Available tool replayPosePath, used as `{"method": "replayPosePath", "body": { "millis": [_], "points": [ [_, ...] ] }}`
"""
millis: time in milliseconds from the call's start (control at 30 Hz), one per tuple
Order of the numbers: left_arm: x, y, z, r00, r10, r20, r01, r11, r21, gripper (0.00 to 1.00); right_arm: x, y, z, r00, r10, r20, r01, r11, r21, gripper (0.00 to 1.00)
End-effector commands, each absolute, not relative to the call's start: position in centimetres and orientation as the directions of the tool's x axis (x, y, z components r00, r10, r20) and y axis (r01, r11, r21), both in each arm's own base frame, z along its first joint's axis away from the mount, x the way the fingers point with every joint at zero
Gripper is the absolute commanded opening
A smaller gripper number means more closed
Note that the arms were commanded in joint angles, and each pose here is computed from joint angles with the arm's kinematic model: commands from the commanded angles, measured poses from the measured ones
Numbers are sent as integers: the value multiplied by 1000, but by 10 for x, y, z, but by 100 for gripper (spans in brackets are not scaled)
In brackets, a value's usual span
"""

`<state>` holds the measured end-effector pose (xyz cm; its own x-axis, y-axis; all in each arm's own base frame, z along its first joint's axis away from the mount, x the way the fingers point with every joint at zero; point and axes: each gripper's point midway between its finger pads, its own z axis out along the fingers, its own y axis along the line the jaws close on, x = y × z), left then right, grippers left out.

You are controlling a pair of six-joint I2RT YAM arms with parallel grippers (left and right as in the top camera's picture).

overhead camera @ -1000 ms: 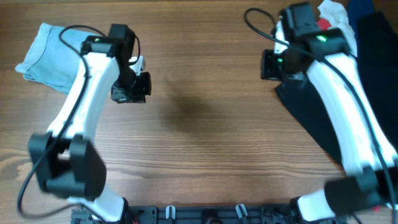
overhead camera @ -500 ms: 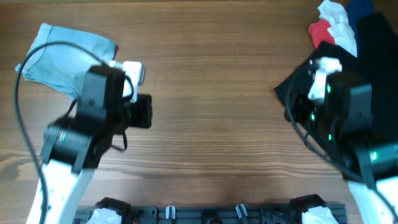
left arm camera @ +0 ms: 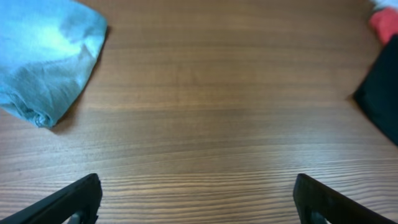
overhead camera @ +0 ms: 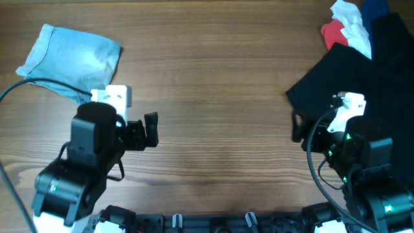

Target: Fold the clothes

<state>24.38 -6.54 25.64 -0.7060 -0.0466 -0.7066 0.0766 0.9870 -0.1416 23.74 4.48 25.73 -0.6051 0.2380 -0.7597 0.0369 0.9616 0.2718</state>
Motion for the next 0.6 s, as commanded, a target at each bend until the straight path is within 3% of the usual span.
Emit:
{"method": "replayPosePath", "body": {
  "millis": [0,567],
  "points": [
    [249,-63,244,-733,-41,-679,53,992,-116,100,239,43,249,-624,237,-745,60,965,257,100],
    [266,-69,205,-827,-10,-561,38,996,-75,100,264,46,200,-760,186,-623,99,980,172,100]
  ]
}}
